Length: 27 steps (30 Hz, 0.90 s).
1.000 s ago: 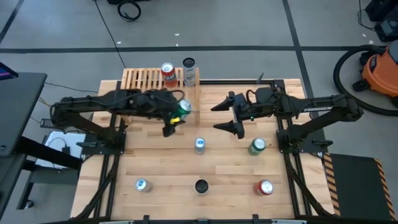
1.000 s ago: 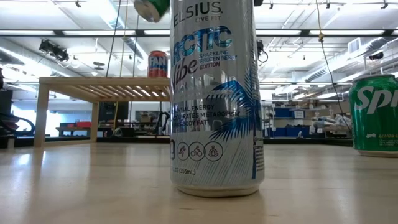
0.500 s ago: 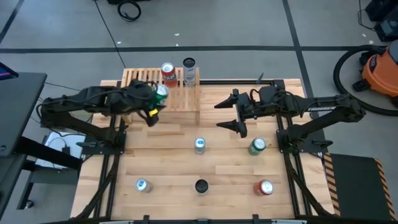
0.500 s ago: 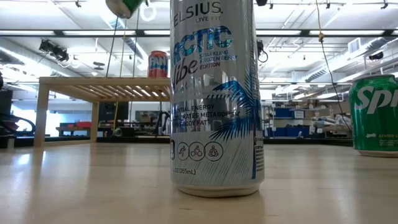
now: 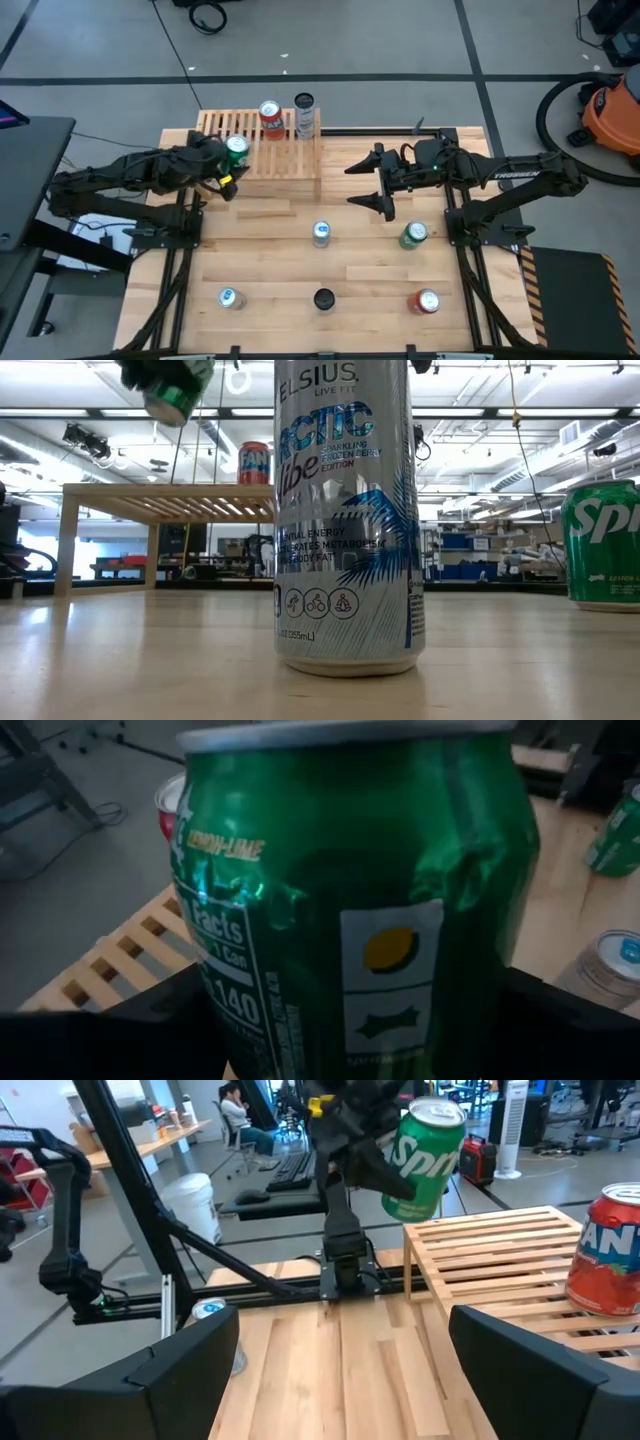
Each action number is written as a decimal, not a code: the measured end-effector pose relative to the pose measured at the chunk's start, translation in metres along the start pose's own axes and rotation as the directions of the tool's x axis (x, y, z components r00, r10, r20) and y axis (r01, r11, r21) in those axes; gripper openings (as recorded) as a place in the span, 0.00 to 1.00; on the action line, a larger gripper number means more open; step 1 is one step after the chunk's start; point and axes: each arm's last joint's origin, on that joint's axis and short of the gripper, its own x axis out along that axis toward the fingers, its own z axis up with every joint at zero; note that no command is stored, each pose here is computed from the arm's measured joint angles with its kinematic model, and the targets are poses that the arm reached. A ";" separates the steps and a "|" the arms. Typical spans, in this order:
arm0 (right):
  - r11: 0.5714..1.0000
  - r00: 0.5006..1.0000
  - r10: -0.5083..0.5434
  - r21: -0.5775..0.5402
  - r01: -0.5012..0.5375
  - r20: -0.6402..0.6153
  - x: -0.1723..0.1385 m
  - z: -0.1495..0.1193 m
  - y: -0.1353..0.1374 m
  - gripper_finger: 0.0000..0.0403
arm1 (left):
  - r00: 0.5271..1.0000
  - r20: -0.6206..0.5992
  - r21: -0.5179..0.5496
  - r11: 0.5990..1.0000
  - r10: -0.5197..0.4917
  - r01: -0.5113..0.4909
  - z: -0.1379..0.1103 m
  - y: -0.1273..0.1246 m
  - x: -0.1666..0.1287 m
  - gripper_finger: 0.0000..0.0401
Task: Place canned beverage on shelf
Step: Put the top green soda can on the shelf
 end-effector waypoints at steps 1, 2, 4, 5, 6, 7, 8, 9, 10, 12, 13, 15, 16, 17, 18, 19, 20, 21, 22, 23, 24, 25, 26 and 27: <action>1.000 1.000 0.000 0.000 0.000 0.000 0.000 0.000 0.000 0.92 | 1.000 0.025 -0.011 1.000 -0.003 0.003 -0.005 0.002 0.002 0.78; 1.000 1.000 -0.001 0.000 0.001 0.000 0.000 0.000 0.000 0.92 | 0.998 0.056 -0.023 1.000 -0.008 0.009 -0.010 0.003 0.004 0.78; 1.000 1.000 -0.001 0.000 0.001 -0.001 0.000 0.000 0.000 0.92 | 0.994 0.105 -0.046 0.999 0.010 -0.006 -0.020 0.005 0.011 0.78; 1.000 1.000 0.000 0.000 0.000 -0.001 0.000 0.000 0.000 0.92 | 0.990 0.138 -0.058 0.998 0.021 -0.013 -0.024 0.006 0.014 0.78; 1.000 1.000 0.000 0.000 0.000 -0.001 0.000 0.000 0.000 0.92 | 0.985 0.168 -0.078 0.997 0.035 -0.022 -0.029 0.007 0.019 0.78; 1.000 1.000 0.000 0.000 0.000 -0.001 0.000 0.000 0.000 0.92 | 0.979 0.194 -0.091 0.995 0.057 -0.040 -0.033 0.007 0.024 0.78; 1.000 1.000 0.000 0.000 0.000 0.000 0.000 0.000 0.000 0.92 | 0.973 0.221 -0.100 0.994 0.071 -0.050 -0.037 0.008 0.029 0.78; 1.000 1.000 -0.001 0.001 0.001 -0.001 0.000 0.000 0.000 0.92 | 0.968 0.237 -0.107 0.992 0.087 -0.063 -0.041 0.008 0.035 0.78; 1.000 1.000 -0.001 0.002 0.001 -0.001 0.000 0.000 0.000 0.92 | 0.961 0.256 -0.109 0.991 0.101 -0.076 -0.045 0.008 0.039 0.78; 1.000 1.000 -0.001 0.004 0.001 -0.001 0.000 0.000 0.000 0.92 | 0.952 0.279 -0.108 0.989 0.124 -0.098 -0.052 0.009 0.048 0.78; 1.000 1.000 -0.001 0.004 0.001 -0.001 0.000 0.000 0.000 0.92 | 0.947 0.293 -0.107 0.989 0.132 -0.104 -0.055 0.009 0.052 0.78; 1.000 1.000 -0.001 0.004 0.001 -0.001 0.000 0.000 0.000 0.92 | 0.938 0.314 -0.102 0.987 0.149 -0.123 -0.060 0.011 0.056 0.78; 1.000 1.000 0.000 0.004 0.000 -0.002 0.000 0.000 0.000 0.92 | 0.932 0.326 -0.100 0.986 0.158 -0.132 -0.061 0.012 0.057 0.78; 1.000 1.000 0.000 0.004 0.000 -0.002 0.000 0.000 0.000 0.92 | 0.927 0.334 -0.095 0.985 0.169 -0.145 -0.062 0.013 0.058 0.78; 1.000 1.000 0.000 0.004 0.000 -0.002 0.000 0.000 0.000 0.92 | 0.923 0.341 -0.099 0.983 0.182 -0.157 -0.064 0.015 0.060 0.78; 1.000 1.000 0.000 0.004 0.000 -0.002 0.000 0.000 0.000 0.92 | 0.918 0.344 -0.102 0.980 0.195 -0.170 -0.066 0.016 0.061 0.78; 1.000 1.000 0.000 0.004 0.000 -0.002 0.000 0.000 0.000 0.92 | 0.915 0.345 -0.099 0.978 0.209 -0.186 -0.069 0.018 0.064 0.78; 1.000 1.000 0.000 0.005 0.000 -0.002 0.000 0.000 0.000 0.92 | 0.910 0.349 -0.102 0.975 0.222 -0.199 -0.072 0.020 0.066 0.78; 1.000 1.000 0.000 0.008 0.000 -0.002 0.000 0.000 0.000 0.92 | 0.906 0.350 -0.108 0.971 0.236 -0.212 -0.074 0.021 0.068 0.78; 1.000 1.000 0.000 0.010 0.000 -0.002 0.000 0.000 0.000 0.92 | 0.901 0.353 -0.117 0.968 0.250 -0.223 -0.076 0.023 0.069 0.78; 1.000 1.000 0.001 0.011 0.000 -0.002 0.000 0.000 0.000 0.92 | 0.898 0.354 -0.123 0.965 0.262 -0.233 -0.078 0.025 0.070 0.78; 1.000 1.000 0.000 0.011 0.000 -0.002 0.000 0.000 0.000 0.92 | 0.897 0.347 -0.124 0.962 0.272 -0.244 -0.081 0.027 0.072 0.78; 1.000 1.000 0.000 0.011 0.000 -0.002 0.000 0.000 0.000 0.92 | 0.898 0.339 -0.123 0.960 0.280 -0.253 -0.083 0.028 0.073 0.78; 1.000 1.000 0.000 0.011 0.000 -0.002 0.000 0.000 0.000 0.92 | 0.900 0.331 -0.119 0.958 0.284 -0.259 -0.084 0.029 0.074 0.78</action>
